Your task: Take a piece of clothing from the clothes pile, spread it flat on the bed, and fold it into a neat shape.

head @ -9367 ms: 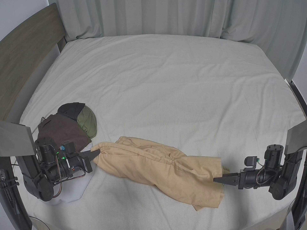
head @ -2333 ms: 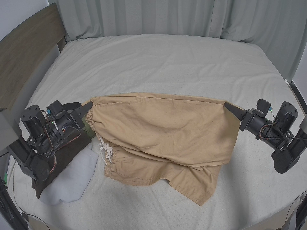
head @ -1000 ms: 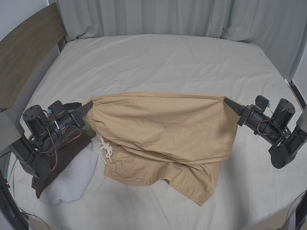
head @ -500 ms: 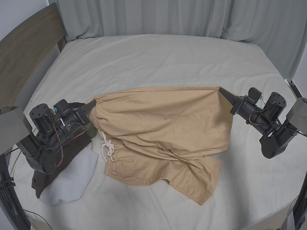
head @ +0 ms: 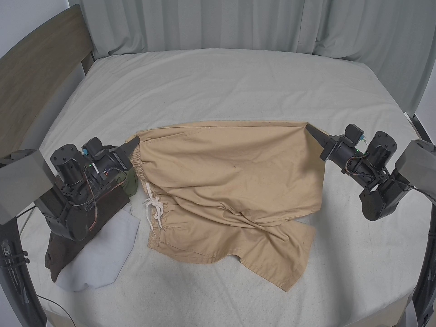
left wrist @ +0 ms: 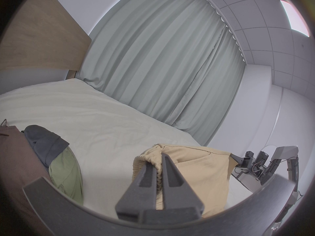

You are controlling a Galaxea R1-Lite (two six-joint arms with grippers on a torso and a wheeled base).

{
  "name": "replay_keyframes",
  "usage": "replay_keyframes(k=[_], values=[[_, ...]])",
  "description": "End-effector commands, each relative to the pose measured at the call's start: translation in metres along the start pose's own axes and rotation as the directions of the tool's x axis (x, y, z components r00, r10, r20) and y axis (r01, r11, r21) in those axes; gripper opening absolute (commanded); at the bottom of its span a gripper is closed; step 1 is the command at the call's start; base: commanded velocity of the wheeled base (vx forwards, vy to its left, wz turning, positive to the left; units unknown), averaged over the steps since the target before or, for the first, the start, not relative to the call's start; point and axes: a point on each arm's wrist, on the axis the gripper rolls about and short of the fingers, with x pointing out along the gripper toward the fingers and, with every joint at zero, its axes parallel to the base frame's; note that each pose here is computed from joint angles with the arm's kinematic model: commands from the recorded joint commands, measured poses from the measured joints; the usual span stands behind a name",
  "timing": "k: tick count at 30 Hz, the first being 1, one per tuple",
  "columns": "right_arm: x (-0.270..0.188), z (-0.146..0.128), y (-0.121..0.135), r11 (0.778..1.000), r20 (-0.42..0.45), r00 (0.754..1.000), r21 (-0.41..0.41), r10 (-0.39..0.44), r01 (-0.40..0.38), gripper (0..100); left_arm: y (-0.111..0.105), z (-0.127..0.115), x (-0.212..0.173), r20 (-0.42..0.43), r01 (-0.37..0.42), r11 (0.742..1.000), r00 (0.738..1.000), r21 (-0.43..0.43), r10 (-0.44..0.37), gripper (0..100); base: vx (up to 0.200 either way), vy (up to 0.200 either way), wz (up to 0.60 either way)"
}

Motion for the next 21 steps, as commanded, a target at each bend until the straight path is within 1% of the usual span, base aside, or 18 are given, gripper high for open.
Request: replay_keyframes(k=[1,6,9,13,18,21], values=[[0.003,-0.007,-0.005,1.000,-0.005,1.000,0.017,-0.001,0.001,0,0.006,-0.009,0.007,-0.010,-0.004,1.000,1.000,-0.008,0.004,0,0.000,0.000,0.00],[0.009,-0.011,-0.010,0.999,0.001,1.000,0.045,0.002,-0.002,0,0.011,-0.017,0.013,-0.009,-0.018,1.000,1.000,-0.017,0.018,0,0.000,0.000,0.00],[0.014,-0.016,-0.014,0.999,0.005,1.000,0.043,0.003,-0.003,0,0.014,-0.020,0.020,0.009,-0.034,0.999,0.999,-0.030,0.034,0,0.000,0.000,0.00],[0.019,-0.022,-0.019,0.999,0.007,1.000,0.042,0.004,-0.004,0,0.016,-0.021,0.029,0.033,-0.031,0.999,0.999,-0.040,0.033,0,0.000,0.000,0.00],[0.029,-0.025,-0.029,1.000,0.035,0.999,0.026,0.004,-0.005,0,0.019,-0.022,0.034,0.043,-0.026,0.997,0.999,-0.066,0.029,0,0.000,0.000,0.00],[0.038,-0.026,-0.035,1.000,0.060,0.998,0.015,0.005,-0.006,0,0.025,-0.026,0.039,0.054,-0.033,0.996,0.998,-0.083,0.038,0,0.000,0.000,0.00]])
